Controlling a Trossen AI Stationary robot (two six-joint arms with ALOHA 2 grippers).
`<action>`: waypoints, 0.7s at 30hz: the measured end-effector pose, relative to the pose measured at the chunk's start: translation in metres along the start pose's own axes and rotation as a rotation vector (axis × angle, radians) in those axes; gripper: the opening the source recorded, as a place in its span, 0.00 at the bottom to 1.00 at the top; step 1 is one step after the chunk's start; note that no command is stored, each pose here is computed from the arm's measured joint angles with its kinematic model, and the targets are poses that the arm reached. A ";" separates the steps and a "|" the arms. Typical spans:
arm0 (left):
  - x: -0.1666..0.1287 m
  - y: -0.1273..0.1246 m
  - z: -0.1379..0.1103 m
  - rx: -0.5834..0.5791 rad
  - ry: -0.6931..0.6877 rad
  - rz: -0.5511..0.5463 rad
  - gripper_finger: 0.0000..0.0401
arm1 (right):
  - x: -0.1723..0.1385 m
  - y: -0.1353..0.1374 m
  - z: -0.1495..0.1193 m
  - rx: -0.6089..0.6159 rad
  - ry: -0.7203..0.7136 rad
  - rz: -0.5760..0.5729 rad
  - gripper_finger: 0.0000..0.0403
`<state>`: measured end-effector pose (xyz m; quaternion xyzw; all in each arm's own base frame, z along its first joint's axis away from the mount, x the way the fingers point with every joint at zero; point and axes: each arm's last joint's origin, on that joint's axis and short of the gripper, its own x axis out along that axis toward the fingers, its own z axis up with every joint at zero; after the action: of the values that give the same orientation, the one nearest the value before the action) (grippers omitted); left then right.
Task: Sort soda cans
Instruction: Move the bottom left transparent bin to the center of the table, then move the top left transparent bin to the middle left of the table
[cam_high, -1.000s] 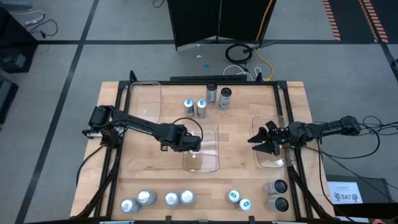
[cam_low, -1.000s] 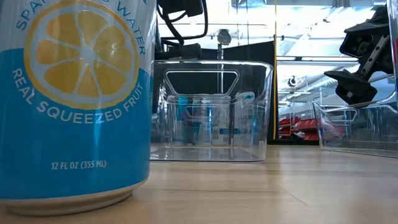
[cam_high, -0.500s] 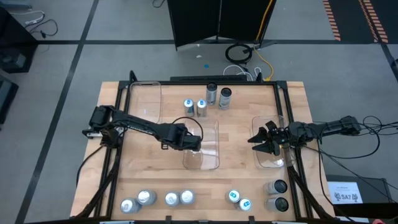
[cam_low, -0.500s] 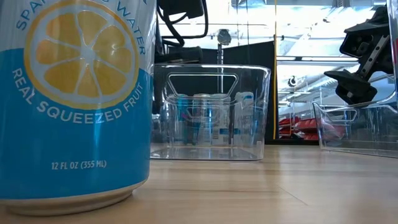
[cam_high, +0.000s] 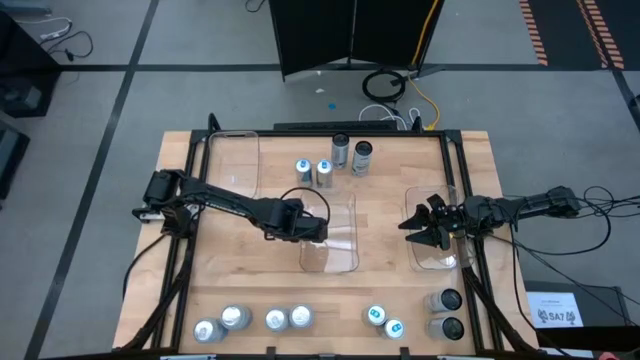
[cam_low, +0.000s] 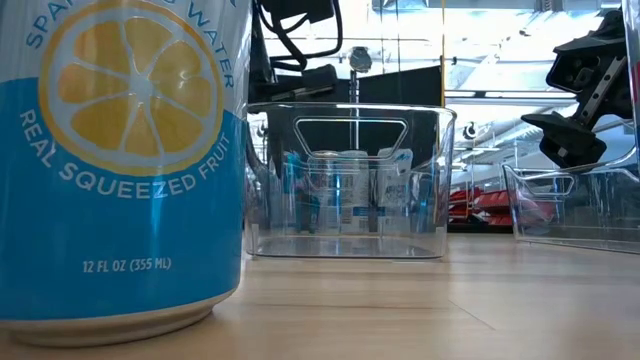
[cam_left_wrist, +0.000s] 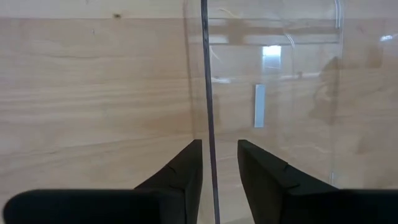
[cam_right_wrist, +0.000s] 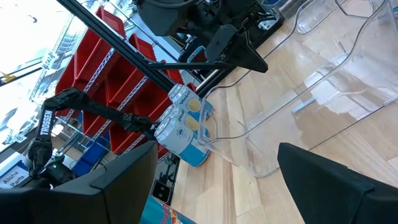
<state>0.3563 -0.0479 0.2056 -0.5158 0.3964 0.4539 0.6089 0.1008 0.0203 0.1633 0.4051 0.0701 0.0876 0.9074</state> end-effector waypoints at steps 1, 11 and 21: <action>-0.001 0.000 0.000 0.000 0.002 0.001 0.28 | 0.000 0.000 0.000 0.000 0.000 0.000 0.81; -0.026 0.007 0.005 0.066 0.011 -0.021 0.28 | 0.000 0.000 0.000 0.000 0.002 -0.002 0.81; -0.066 0.019 0.016 0.335 -0.075 -0.071 0.28 | 0.000 0.000 0.000 0.000 0.004 -0.005 0.81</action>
<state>0.3202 -0.0405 0.2661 -0.4033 0.4249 0.3786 0.7166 0.1009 0.0203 0.1627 0.4048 0.0730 0.0861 0.9074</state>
